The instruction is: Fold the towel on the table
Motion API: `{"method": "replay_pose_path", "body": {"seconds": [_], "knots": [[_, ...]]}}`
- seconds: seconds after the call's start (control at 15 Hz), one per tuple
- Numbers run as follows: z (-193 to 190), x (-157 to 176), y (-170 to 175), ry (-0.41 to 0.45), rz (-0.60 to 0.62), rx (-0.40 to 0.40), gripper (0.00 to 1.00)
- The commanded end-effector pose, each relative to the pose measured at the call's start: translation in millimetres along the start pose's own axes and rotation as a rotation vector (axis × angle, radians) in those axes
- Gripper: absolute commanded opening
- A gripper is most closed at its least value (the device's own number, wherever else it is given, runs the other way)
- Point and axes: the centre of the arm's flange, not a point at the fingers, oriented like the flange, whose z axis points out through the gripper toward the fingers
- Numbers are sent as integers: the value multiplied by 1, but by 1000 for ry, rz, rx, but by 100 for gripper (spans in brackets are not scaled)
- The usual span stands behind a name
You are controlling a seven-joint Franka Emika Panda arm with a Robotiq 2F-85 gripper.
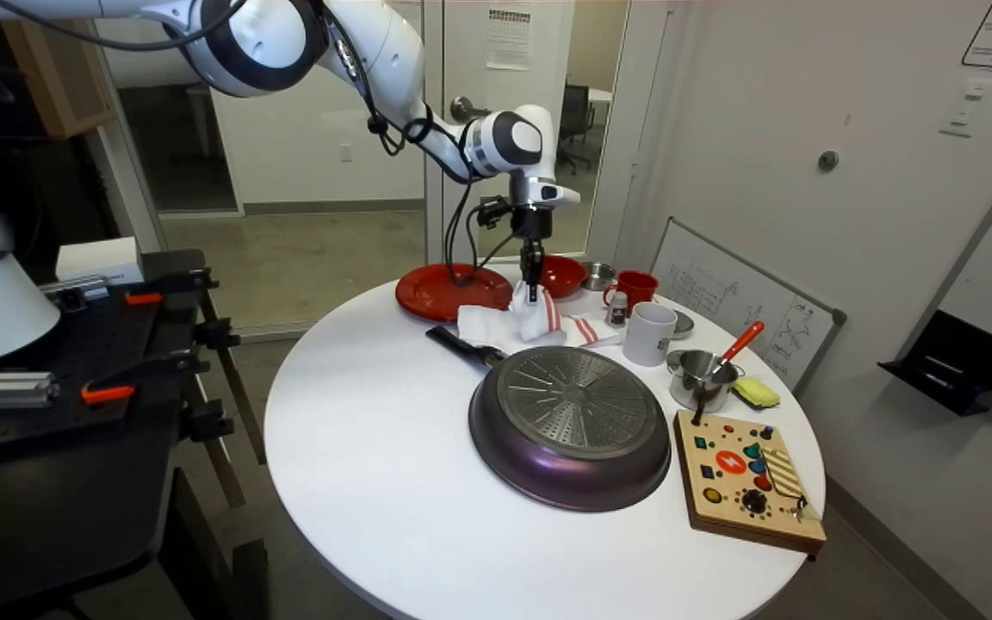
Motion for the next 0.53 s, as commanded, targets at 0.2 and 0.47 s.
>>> {"method": "replay_pose_path", "body": {"seconds": [0.2,0.47], "knots": [[7,66,-45,99,-5,14,4],[-1,74,-41,151,-19,-37,4]]}}
